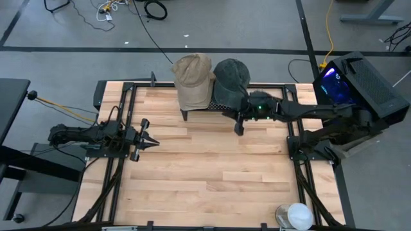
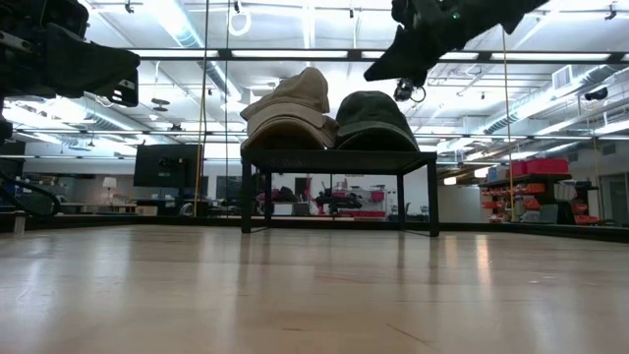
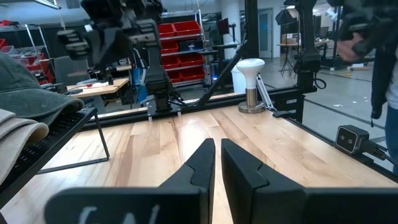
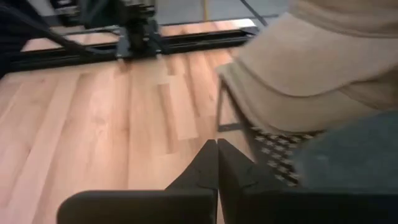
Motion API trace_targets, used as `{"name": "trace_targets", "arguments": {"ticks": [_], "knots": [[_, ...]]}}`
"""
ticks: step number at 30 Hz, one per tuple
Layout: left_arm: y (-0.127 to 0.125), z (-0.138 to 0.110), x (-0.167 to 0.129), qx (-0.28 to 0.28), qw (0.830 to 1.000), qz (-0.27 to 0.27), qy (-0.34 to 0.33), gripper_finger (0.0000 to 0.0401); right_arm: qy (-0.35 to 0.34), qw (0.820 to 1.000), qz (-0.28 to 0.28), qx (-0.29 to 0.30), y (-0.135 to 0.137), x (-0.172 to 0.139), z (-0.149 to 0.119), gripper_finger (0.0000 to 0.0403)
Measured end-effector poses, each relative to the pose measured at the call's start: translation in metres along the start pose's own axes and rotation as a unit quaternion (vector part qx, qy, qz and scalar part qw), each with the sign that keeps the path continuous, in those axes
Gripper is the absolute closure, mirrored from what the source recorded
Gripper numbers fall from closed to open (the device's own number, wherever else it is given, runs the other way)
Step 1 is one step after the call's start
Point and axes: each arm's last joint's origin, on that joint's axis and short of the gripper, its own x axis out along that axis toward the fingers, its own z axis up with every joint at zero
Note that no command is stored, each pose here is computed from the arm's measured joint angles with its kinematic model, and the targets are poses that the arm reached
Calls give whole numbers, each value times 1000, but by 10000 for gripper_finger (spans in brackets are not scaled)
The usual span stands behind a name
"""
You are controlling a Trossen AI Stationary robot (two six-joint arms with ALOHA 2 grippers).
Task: Pick & Place hat
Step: Return to Home Position
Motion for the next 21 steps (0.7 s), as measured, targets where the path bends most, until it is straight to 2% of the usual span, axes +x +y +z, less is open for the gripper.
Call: {"name": "trace_targets", "arguments": {"ticks": [6, 11, 17, 21], "knots": [[0, 0, 0, 0, 1000, 0, 0, 367, -7, 1000, 14, -9, 8, 8, -24, 403], [0, 0, 0, 0, 1000, 0, 0, 367, -47, 998, 28, -16, 16, 13, -47, 403], [0, 0, 0, 0, 1000, 0, 0, 367, -82, 995, 47, -25, 25, 6, -74, 403], [0, 0, 0, 0, 1000, 0, 0, 367, -70, 996, 48, -26, 25, -1, -94, 403]]}}
